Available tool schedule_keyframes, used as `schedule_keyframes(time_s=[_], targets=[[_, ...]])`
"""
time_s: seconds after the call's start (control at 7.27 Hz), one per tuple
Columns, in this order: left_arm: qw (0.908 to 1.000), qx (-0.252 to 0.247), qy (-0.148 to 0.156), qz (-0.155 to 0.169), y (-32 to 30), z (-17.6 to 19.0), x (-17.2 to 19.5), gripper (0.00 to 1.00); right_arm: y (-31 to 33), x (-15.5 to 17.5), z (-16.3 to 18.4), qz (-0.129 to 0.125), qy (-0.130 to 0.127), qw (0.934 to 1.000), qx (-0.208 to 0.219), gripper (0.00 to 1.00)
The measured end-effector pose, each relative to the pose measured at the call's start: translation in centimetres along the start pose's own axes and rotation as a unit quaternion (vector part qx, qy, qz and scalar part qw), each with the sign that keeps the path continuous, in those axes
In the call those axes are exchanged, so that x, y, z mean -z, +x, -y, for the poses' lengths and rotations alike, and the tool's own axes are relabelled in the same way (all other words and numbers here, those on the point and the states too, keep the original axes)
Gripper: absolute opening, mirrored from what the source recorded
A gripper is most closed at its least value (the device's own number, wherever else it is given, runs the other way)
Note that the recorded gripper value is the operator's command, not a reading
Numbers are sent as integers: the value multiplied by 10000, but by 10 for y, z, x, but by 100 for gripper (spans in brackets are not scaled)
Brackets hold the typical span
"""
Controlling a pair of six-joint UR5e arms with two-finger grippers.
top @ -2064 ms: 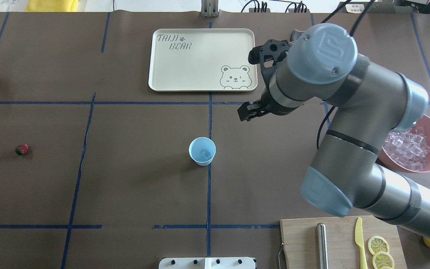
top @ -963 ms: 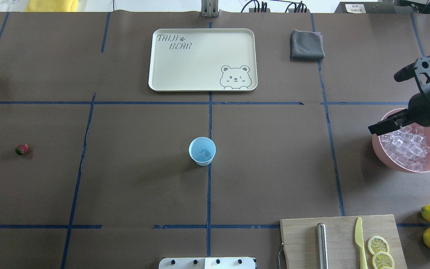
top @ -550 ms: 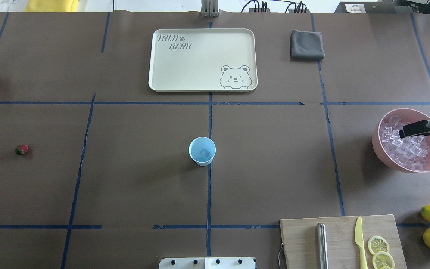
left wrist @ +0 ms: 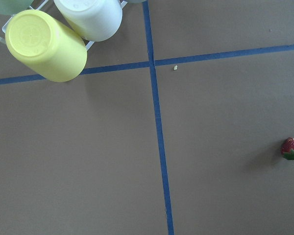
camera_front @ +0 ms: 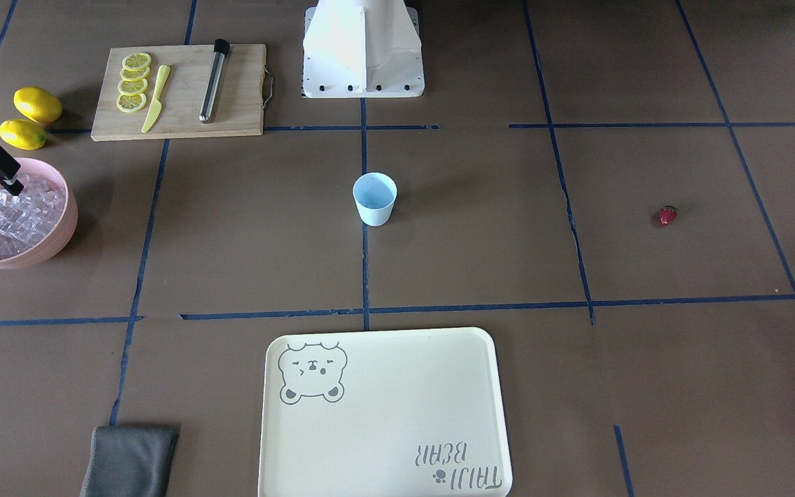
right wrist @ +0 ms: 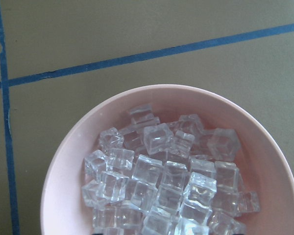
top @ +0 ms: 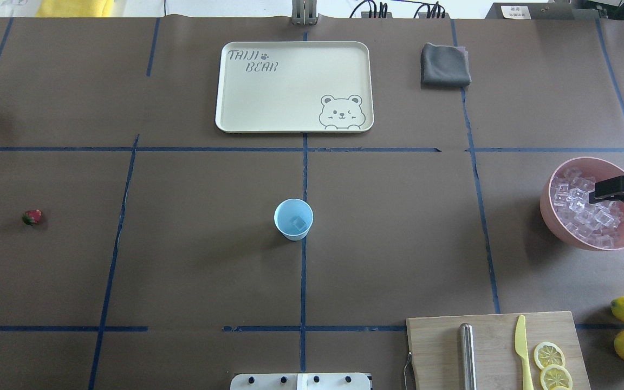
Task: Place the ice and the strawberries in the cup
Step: 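Lower the right gripper into the bowl and grasp another ice cube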
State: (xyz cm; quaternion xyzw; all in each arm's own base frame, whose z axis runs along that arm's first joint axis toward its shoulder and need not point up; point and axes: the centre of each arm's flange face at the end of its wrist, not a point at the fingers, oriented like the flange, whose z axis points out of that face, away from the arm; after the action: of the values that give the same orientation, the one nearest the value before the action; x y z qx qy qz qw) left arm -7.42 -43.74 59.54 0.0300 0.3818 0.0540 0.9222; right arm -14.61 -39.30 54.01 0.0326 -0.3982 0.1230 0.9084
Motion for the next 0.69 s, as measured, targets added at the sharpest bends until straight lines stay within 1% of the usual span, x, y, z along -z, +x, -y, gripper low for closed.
schedule_keyframes(time_s=[0.28, 0.55, 0.69], targets=[[10000, -16, 9, 0, 1, 0, 1, 100, 8, -5, -2, -41, -32, 9998, -195, 84], [10000, -25, 17, 2, 2, 1, 2, 100, 9, -13, -5, -88, -99, 9997, -199, 75], [10000, -29, 20, 2, 3, 1, 2, 100, 8, -17, -7, -107, -140, 9997, -174, 75]])
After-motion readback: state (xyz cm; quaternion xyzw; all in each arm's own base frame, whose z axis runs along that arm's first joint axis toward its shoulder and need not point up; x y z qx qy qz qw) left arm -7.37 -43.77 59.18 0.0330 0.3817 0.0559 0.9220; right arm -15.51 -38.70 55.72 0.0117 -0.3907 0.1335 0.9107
